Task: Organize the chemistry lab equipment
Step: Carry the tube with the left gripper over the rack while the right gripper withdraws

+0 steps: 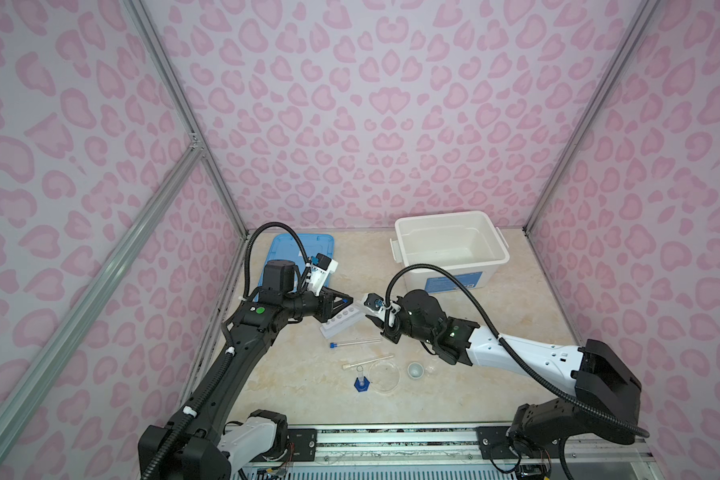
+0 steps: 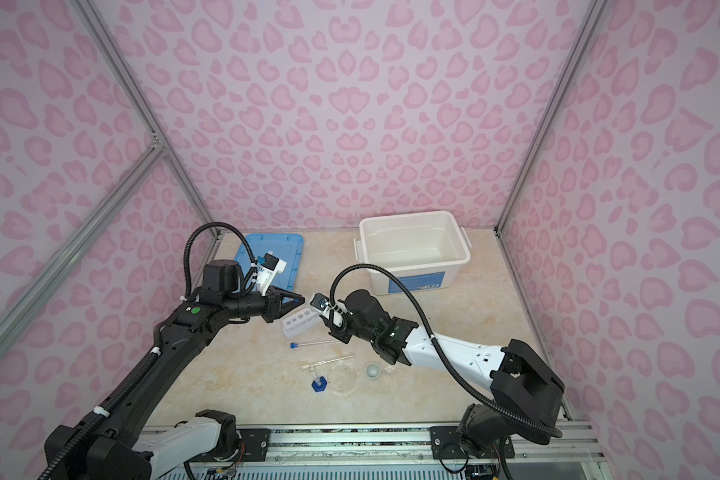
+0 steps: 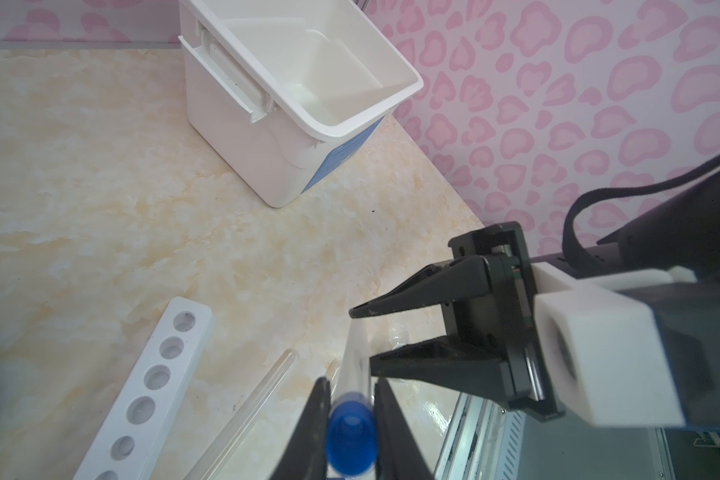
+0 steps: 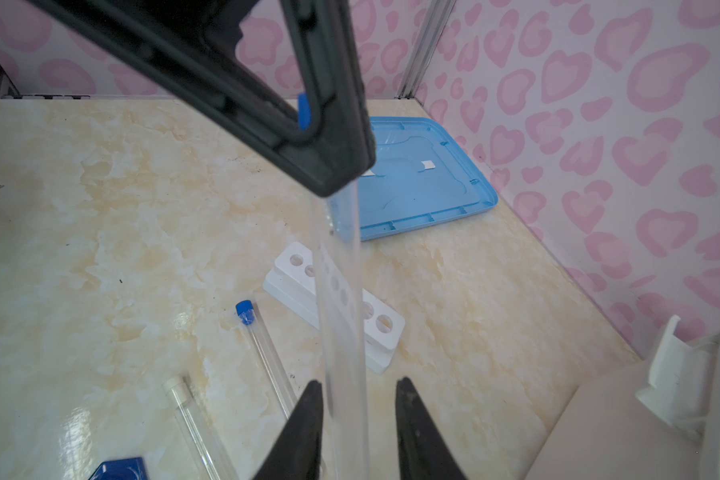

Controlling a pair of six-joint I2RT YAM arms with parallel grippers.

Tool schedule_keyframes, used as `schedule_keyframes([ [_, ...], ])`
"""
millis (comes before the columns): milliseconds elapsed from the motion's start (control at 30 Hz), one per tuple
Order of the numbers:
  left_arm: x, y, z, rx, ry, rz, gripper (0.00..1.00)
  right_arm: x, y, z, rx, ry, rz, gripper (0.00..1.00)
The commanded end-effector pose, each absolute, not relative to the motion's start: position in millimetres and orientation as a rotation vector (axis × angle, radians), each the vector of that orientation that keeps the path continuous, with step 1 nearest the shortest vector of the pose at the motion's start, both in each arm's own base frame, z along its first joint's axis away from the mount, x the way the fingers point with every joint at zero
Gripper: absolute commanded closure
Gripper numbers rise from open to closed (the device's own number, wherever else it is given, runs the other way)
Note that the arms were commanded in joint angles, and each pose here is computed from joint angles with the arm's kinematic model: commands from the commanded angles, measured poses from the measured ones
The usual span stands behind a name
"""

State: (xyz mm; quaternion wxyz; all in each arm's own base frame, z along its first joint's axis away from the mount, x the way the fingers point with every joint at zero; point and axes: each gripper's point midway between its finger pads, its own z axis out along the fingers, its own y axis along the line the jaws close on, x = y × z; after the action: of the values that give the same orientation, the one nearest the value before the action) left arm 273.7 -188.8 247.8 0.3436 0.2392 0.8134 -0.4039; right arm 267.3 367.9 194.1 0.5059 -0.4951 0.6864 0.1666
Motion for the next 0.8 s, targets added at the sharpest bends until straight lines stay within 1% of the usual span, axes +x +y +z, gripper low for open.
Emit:
schedule_keyframes([
  [0,276.4,-184.4,248.5,0.639,2.121,-0.987,0.81,269.6,367.2,196.7,-1.158,1.654,0.401,0.63],
  [100,282.5,-174.4,248.3,0.631,2.147,-0.875,0.81,269.7,359.8,199.2,-1.132,1.664,0.392,0.59],
  [233,292.5,-160.4,252.3,0.618,2.191,-0.730,0.79,271.3,341.0,203.4,-1.084,1.686,0.387,0.58],
  [467,311.8,-145.3,254.5,0.621,2.264,-0.559,0.79,276.9,309.0,201.4,-0.986,1.743,0.412,0.60],
  [767,335.7,-141.2,243.0,0.654,2.334,-0.398,0.79,278.0,296.1,191.9,-0.934,1.771,0.431,0.61],
])
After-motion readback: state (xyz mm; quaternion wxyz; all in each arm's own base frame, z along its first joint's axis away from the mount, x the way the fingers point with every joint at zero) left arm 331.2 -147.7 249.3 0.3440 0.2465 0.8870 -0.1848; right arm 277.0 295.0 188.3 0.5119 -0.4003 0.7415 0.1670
